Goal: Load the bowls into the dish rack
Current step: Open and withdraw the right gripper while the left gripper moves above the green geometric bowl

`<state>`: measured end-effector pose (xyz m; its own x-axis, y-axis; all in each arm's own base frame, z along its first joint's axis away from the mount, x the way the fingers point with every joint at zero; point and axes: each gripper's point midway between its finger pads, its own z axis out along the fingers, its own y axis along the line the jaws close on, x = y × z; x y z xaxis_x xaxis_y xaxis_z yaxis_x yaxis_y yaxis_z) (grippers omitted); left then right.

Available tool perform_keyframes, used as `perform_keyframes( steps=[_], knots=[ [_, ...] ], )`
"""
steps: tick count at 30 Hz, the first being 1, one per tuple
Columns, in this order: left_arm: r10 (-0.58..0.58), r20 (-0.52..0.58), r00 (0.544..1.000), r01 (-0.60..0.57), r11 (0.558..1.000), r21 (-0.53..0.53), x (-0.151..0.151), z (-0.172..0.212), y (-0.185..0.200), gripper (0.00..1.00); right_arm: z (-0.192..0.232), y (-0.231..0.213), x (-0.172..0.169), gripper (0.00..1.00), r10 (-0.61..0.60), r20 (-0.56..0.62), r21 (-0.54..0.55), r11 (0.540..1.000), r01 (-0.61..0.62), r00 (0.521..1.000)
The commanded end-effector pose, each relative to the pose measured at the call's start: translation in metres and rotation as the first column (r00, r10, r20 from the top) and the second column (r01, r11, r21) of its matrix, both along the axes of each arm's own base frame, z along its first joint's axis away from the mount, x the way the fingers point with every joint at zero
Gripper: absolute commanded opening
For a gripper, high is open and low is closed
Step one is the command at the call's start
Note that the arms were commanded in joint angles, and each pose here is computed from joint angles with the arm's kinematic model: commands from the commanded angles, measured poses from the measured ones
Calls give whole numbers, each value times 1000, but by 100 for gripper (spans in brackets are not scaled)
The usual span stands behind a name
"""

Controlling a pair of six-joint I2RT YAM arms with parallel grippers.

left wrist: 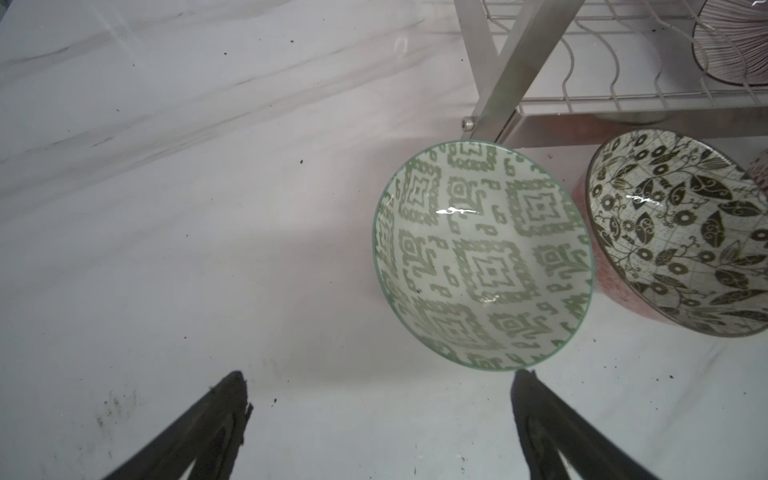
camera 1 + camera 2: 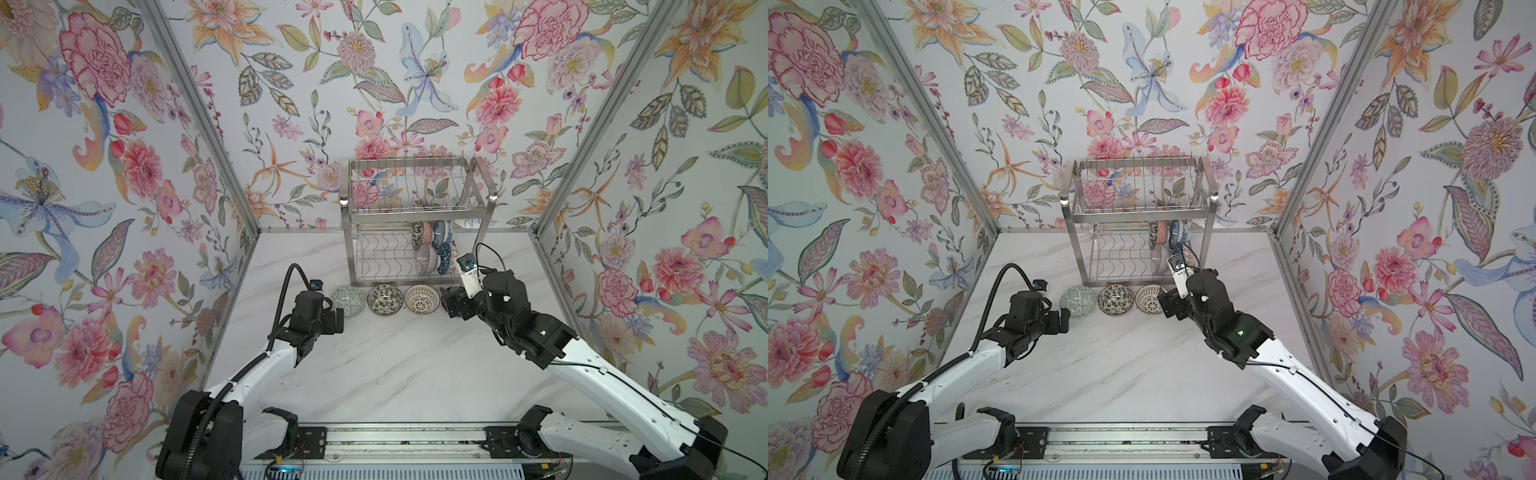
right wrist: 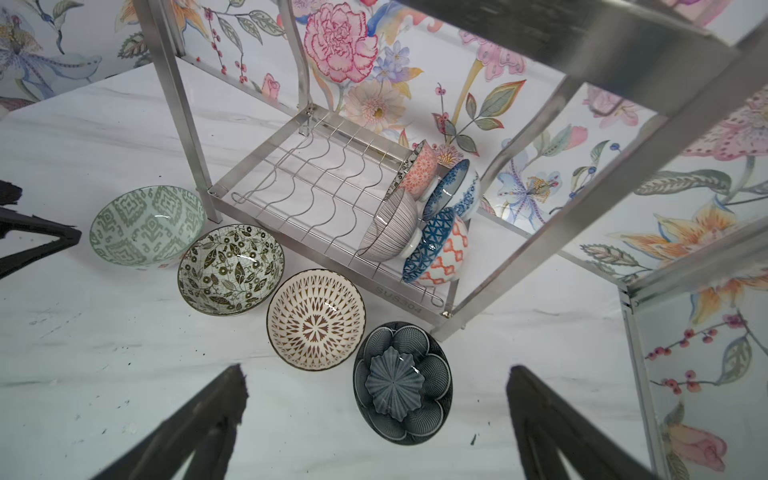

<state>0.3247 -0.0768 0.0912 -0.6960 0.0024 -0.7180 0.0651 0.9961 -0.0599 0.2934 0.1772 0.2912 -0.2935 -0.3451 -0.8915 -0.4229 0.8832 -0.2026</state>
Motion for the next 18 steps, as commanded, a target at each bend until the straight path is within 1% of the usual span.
perform_keyframes(
  steps=[1, 3, 6, 14, 18],
  knots=[
    [4, 11, 1000, -3, 1000, -26, 7, -7, 0, 99, -5, -16, -10, 99, -7, -66, 1, 1000, 8, 998],
    [-1, 8, 1000, 1, 999, -35, 11, -12, -1, 99, -5, -37, -2, 99, -72, -77, -26, 997, 70, 994],
    [-2, -6, 1000, 2, 999, -40, 16, -20, 1, 99, -9, -51, 6, 99, -121, -86, -58, 991, 117, 989],
    [0, -11, 1000, -1, 997, -74, 29, -31, 1, 99, -18, -51, 20, 99, -131, -123, -61, 990, 124, 984],
    [-4, -19, 1000, 2, 996, -87, 35, -34, 0, 95, -21, -50, 21, 99, -130, -127, -62, 990, 123, 983]
  ],
)
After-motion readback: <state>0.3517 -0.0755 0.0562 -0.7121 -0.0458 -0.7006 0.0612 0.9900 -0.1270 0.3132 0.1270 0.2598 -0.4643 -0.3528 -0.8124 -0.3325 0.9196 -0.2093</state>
